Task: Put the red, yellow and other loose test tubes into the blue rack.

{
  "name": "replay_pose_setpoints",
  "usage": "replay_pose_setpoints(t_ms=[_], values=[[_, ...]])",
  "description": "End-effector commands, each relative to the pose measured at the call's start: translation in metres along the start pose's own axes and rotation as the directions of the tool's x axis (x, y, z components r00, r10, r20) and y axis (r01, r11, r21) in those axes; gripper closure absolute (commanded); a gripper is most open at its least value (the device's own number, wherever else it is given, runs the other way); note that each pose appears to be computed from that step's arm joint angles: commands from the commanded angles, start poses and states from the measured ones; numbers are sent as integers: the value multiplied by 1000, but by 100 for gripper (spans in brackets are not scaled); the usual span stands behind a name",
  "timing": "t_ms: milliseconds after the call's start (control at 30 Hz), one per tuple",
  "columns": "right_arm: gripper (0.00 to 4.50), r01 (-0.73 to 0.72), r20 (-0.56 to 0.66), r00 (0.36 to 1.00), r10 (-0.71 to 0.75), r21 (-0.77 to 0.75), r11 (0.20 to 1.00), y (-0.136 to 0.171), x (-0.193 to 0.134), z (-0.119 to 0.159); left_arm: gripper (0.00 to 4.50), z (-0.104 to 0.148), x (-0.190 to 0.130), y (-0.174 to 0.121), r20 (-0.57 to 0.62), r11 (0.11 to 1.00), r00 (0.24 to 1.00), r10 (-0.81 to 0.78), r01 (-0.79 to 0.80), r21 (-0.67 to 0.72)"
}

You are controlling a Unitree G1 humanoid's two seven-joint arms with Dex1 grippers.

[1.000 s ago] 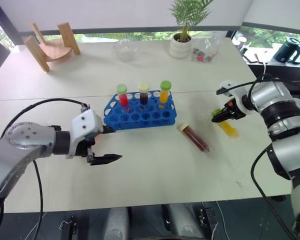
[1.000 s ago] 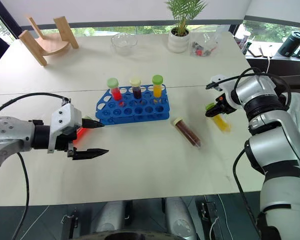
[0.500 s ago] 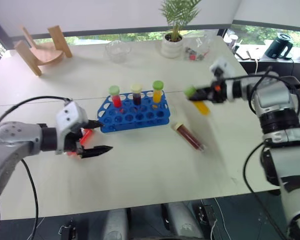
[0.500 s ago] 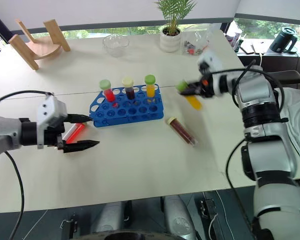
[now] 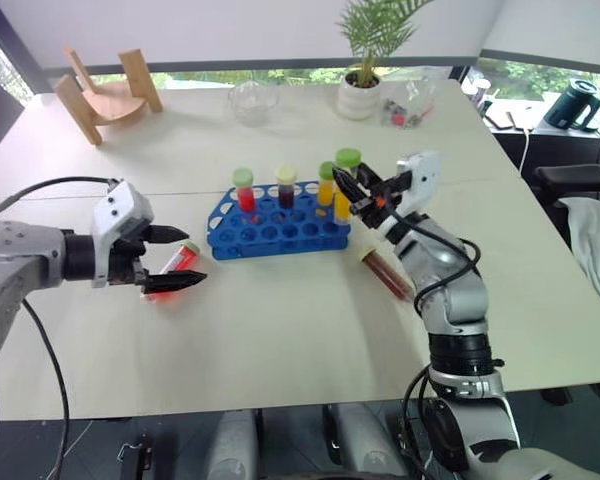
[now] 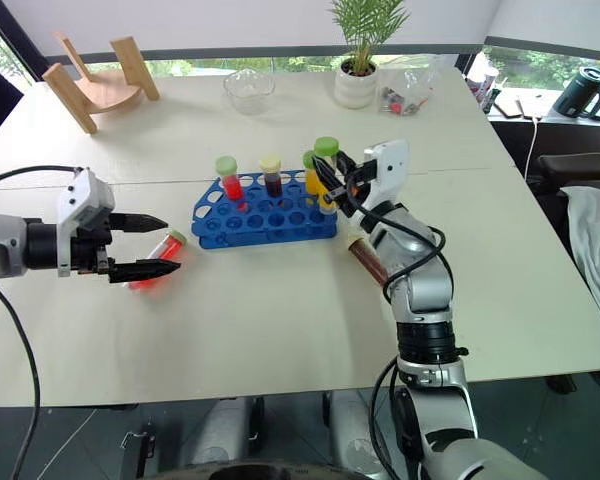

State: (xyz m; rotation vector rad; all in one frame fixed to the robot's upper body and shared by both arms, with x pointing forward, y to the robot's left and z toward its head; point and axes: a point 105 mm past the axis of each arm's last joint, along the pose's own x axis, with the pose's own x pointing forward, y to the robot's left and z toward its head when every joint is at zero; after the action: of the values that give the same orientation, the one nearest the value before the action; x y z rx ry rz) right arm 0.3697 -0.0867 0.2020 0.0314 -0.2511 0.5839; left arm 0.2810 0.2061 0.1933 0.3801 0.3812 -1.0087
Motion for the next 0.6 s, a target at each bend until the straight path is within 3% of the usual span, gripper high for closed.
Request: replay_pose_setpoints(t_ms=[33, 600], values=[[365, -3, 43, 999, 3, -12, 1000, 4, 2, 5, 0, 6, -2, 3, -9, 1000, 1000, 8, -7, 26], [365, -66, 28, 997, 68, -64, 996, 29, 10, -18, 0, -8, 1, -1, -38, 1000, 999, 28, -28, 7]])
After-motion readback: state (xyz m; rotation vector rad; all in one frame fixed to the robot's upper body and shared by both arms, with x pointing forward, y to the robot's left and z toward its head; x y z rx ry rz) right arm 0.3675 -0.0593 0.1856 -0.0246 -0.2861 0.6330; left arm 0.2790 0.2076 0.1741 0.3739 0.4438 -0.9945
